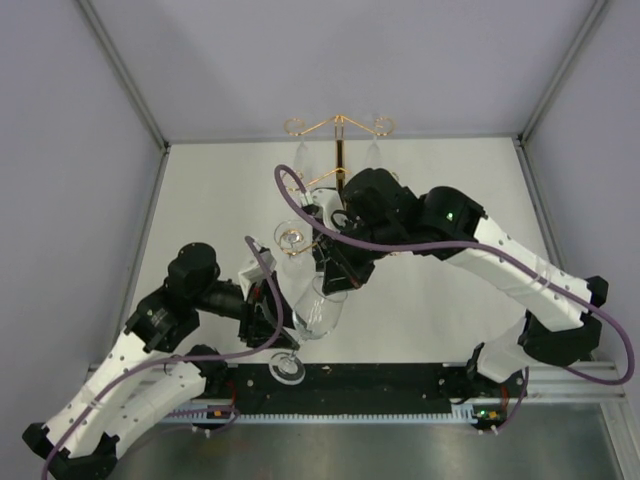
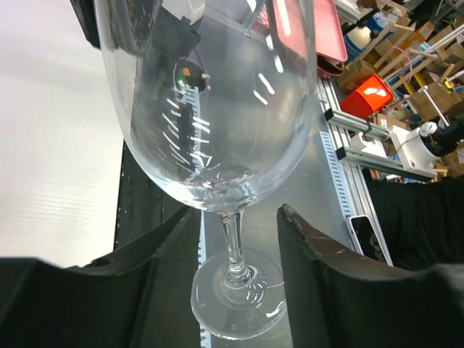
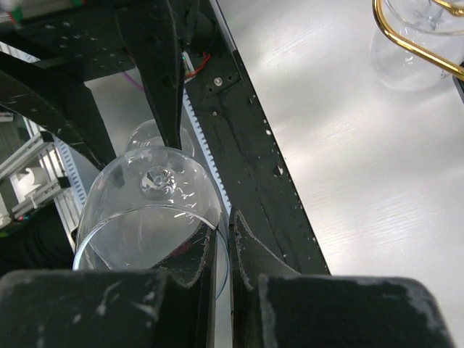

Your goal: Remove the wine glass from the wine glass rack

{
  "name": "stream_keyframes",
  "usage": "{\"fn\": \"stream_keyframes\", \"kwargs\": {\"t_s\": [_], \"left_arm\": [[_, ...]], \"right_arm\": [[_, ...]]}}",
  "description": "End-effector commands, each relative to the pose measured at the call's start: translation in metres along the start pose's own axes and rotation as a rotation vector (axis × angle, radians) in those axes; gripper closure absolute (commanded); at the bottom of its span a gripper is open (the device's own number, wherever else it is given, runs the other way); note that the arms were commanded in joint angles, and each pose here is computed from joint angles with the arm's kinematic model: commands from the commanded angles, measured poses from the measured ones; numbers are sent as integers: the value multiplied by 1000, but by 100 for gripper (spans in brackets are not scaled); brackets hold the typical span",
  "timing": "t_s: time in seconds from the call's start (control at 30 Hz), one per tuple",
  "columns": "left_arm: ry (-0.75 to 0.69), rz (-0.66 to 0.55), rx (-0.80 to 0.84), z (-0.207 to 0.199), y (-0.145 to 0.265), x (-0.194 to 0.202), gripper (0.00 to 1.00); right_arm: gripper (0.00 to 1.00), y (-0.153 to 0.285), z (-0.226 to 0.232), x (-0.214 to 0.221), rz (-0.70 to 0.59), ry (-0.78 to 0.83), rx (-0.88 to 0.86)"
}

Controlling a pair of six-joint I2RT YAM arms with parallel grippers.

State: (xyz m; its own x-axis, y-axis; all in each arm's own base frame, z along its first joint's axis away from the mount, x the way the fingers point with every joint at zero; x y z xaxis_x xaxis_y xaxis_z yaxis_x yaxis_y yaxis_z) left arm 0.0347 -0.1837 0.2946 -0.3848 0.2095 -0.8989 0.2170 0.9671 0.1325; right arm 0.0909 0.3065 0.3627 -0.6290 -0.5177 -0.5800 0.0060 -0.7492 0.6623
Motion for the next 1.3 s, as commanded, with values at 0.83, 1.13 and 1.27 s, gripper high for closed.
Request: {"fn": "stream_keyframes", "kwargs": {"t_s": [0.83, 1.13, 1.27], "left_arm": [[-60, -93, -301, 54, -5, -53, 42], [-80, -110, -353, 58, -3, -69, 42], [-79, -110, -365, 58, -2, -71, 42]], "right_arm": [[100, 85, -159, 86, -280, -402, 831], [100, 131, -261, 61, -513, -635, 1123], [100, 152, -321, 48, -577, -832, 1109]]}}
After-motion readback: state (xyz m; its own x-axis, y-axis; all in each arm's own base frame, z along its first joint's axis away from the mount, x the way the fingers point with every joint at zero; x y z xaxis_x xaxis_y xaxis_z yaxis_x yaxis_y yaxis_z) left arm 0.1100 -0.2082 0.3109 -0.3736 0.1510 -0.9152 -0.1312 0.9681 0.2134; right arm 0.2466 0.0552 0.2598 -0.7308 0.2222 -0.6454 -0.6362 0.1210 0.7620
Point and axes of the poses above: each gripper's point midway between its finger pads, its own y axis back along the fingers, its own z axis along the line the jaws close on, x = y × z, the point moved 4 cm from there along y, back along the fingers, and after that the axes turned 6 degrees about -y, right-handed, at the moved point
